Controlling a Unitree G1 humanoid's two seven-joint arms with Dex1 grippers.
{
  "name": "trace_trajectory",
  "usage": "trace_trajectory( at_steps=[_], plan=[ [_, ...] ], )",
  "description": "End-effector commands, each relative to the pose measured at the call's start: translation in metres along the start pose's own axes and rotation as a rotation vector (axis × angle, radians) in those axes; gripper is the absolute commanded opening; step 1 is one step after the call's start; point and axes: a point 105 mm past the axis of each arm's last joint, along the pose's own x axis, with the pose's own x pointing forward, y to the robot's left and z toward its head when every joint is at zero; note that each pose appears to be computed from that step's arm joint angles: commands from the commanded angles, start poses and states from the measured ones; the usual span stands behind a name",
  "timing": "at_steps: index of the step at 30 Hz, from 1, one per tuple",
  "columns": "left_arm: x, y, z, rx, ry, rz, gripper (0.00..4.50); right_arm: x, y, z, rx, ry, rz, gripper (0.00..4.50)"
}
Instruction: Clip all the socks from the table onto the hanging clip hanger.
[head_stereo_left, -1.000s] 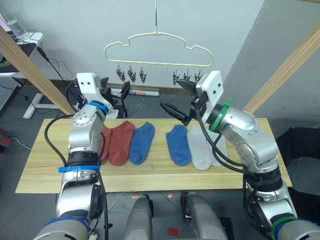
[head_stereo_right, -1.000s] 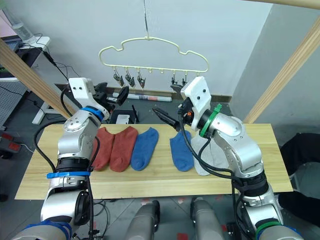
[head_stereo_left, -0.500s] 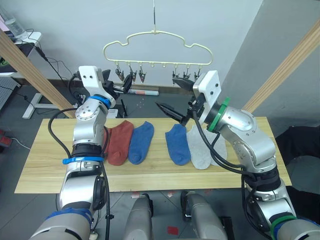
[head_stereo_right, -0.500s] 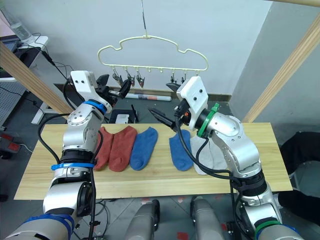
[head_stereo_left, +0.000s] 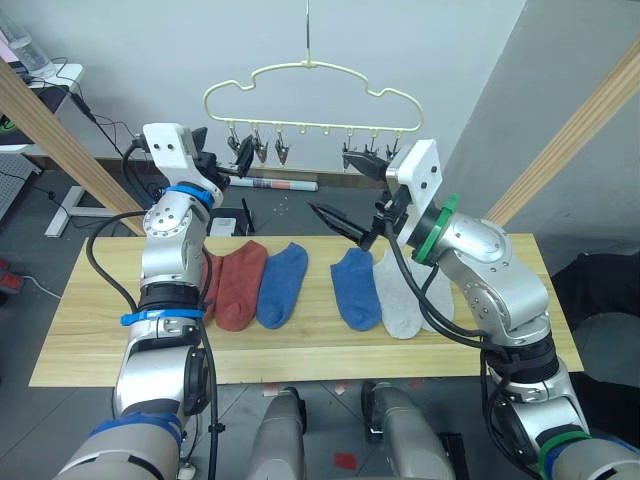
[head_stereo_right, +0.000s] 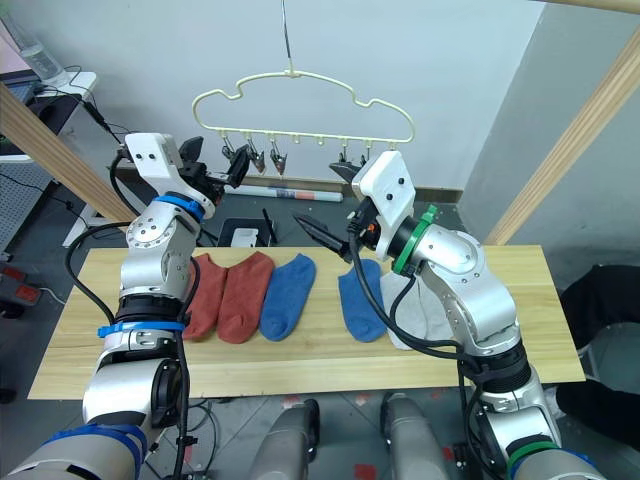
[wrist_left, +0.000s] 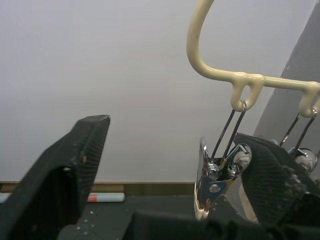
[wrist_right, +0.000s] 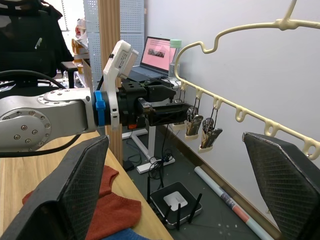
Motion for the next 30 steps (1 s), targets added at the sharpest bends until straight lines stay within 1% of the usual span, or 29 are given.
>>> trace_trajectory(
  at_steps=[1,2,15,18,23,24,25,30],
  plan=[
    [0.002,-0.003,0.02,0.022,-0.073,-0.015,3.29,0.0,0.001,0.018,-0.035,-0.067,0.005,4.5],
    [0.003,-0.005,0.019,0.022,-0.069,-0.026,3.04,0.0,0.001,0.018,-0.034,-0.068,0.005,4.5],
    [0.004,-0.011,0.023,0.039,-0.081,-0.055,3.04,0.001,0.0,0.017,-0.032,-0.064,-0.001,4.5],
    [0.002,-0.013,0.024,0.032,-0.089,-0.065,2.46,0.001,0.0,0.018,-0.032,-0.066,-0.001,4.5],
    [0.001,-0.013,0.025,0.033,-0.091,-0.066,1.02,0.001,0.0,0.017,-0.031,-0.064,0.002,4.5],
    [0.001,-0.013,0.026,0.032,-0.092,-0.066,0.8,0.001,0.001,0.017,-0.03,-0.064,0.002,4.5],
    [0.001,-0.014,0.026,0.031,-0.092,-0.066,0.7,0.001,0.001,0.017,-0.029,-0.063,0.003,4.5],
    [0.0,-0.016,0.025,0.03,-0.088,-0.067,0.69,0.0,0.001,0.015,-0.028,-0.056,0.002,4.5]
  ],
)
